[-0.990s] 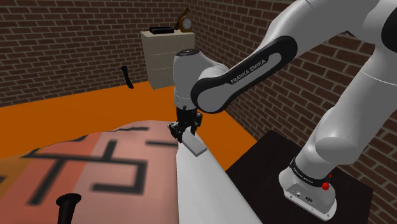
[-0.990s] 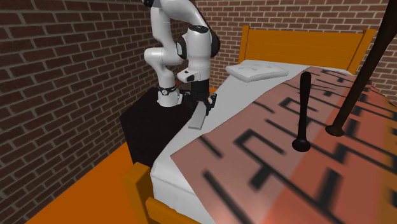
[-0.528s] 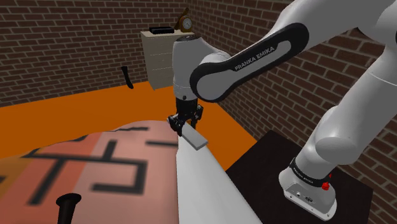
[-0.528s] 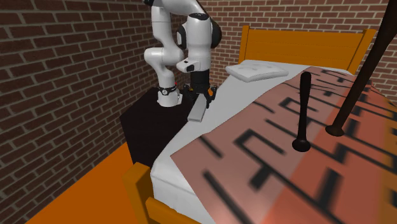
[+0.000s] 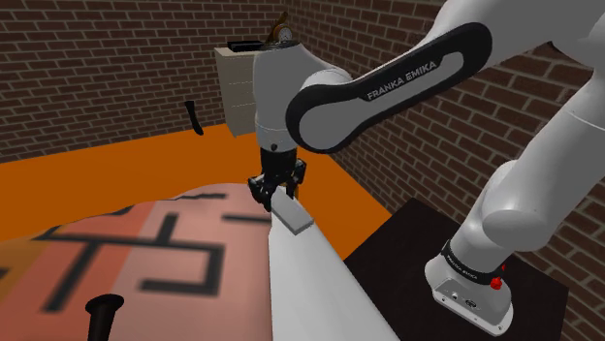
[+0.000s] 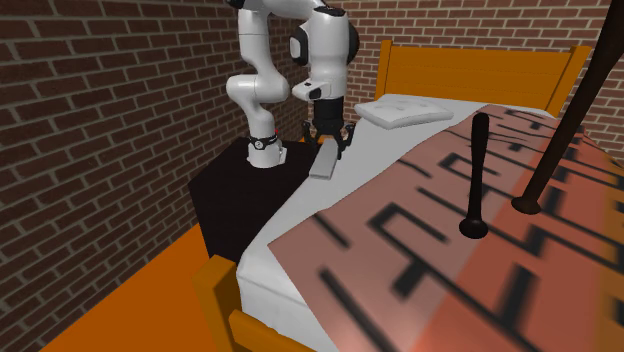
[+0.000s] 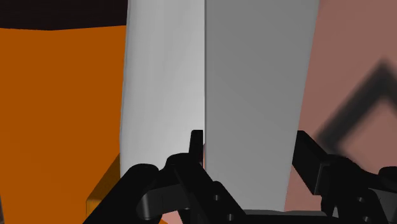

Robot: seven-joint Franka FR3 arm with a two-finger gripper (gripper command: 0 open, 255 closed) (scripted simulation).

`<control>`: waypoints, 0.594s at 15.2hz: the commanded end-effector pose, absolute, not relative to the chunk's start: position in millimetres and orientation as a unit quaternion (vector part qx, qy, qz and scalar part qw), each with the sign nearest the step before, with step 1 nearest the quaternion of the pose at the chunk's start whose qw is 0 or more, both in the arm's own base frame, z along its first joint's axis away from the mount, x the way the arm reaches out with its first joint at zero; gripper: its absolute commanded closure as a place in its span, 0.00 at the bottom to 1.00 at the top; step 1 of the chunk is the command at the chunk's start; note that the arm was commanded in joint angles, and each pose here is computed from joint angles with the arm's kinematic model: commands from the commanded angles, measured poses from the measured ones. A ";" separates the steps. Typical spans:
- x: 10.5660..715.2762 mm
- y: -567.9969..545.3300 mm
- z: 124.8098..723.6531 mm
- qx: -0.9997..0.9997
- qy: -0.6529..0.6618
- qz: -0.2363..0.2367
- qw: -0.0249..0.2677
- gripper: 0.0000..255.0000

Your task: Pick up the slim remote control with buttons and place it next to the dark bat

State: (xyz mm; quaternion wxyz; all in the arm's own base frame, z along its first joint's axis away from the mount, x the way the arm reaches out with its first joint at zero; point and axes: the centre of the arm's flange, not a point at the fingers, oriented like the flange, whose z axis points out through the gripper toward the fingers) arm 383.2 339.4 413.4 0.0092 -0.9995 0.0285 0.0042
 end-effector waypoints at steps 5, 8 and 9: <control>337.7 405.1 413.4 -1.000 0.029 0.004 0.009 1.00; 315.6 438.0 413.5 -1.000 0.029 0.004 0.009 1.00; 308.3 449.0 413.6 -1.000 0.029 0.004 0.009 1.00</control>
